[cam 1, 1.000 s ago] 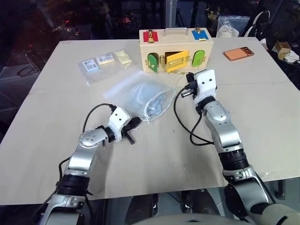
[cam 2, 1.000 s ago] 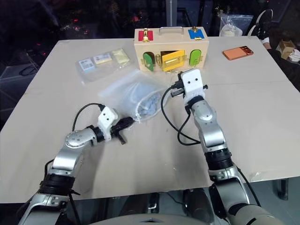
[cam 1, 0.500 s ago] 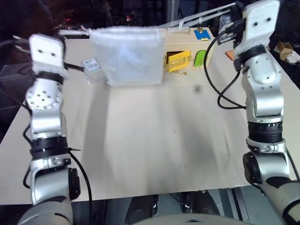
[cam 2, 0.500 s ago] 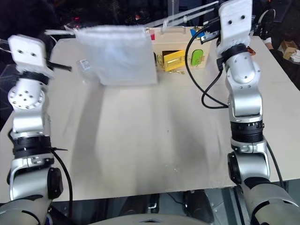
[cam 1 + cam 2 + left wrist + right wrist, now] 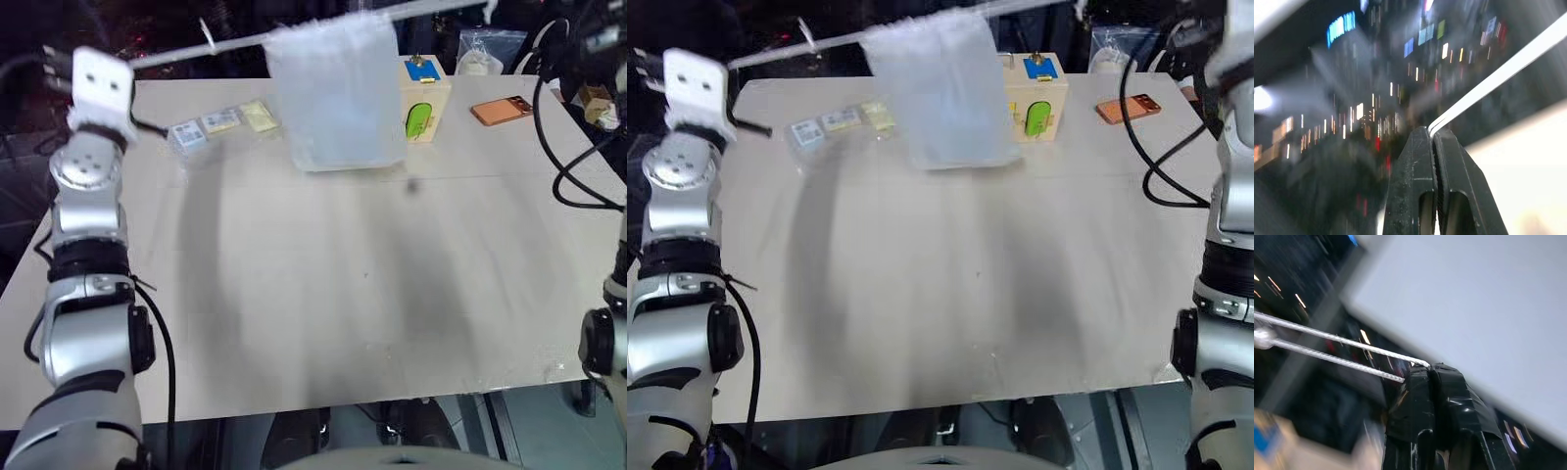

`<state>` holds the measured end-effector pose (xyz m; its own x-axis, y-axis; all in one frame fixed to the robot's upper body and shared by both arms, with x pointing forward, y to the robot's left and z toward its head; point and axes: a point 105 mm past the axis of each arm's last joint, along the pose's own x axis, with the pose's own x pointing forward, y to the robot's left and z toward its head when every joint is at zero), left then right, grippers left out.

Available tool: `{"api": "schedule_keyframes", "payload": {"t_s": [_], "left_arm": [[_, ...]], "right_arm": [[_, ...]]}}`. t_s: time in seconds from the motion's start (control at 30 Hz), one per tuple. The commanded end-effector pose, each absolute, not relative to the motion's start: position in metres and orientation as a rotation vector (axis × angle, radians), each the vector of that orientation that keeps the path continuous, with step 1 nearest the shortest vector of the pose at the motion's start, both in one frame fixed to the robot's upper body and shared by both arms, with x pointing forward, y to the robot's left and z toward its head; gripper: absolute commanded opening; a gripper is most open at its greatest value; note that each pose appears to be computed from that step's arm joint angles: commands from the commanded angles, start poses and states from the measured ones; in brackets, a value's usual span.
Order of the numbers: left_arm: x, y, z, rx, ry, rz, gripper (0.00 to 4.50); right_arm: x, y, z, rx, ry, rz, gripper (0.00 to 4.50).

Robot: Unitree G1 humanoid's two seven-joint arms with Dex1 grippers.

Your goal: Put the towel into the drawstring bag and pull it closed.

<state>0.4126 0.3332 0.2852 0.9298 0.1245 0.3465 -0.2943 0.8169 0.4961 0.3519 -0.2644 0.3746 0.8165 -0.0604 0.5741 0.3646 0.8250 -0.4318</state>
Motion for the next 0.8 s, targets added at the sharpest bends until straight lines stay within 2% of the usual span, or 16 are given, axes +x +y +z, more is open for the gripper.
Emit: {"api": "schedule_keyframes", "payload": {"t_s": [0.03,0.2,0.33,0.43,0.57,0.67,0.8], "left_arm": [[0.395,0.387,0.272,0.549,-0.219,0.413,0.05],[0.405,0.371,0.274,0.563,-0.236,0.356,0.05],[0.416,0.332,0.283,0.627,-0.309,0.175,0.05],[0.419,0.330,0.294,0.632,-0.320,0.190,0.05],[0.413,0.319,0.315,0.662,-0.425,0.121,0.05],[0.406,0.306,0.300,0.649,-0.429,-0.018,0.05],[0.391,0.277,0.256,0.524,-0.341,-0.277,0.05]], "right_arm": [[0.307,-0.364,0.382,-0.608,-0.533,-0.617,0.00],[0.313,-0.376,0.371,-0.678,-0.473,-0.580,0.00],[0.316,-0.370,0.378,-0.702,-0.498,-0.523,0.00],[0.322,-0.368,0.381,-0.729,-0.490,-0.496,0.00],[0.320,-0.365,0.390,-0.739,-0.531,-0.463,0.00],[0.316,-0.353,0.378,-0.724,-0.529,-0.356,0.00],[0.316,-0.317,0.325,-0.676,-0.399,-0.073,0.00]]}}
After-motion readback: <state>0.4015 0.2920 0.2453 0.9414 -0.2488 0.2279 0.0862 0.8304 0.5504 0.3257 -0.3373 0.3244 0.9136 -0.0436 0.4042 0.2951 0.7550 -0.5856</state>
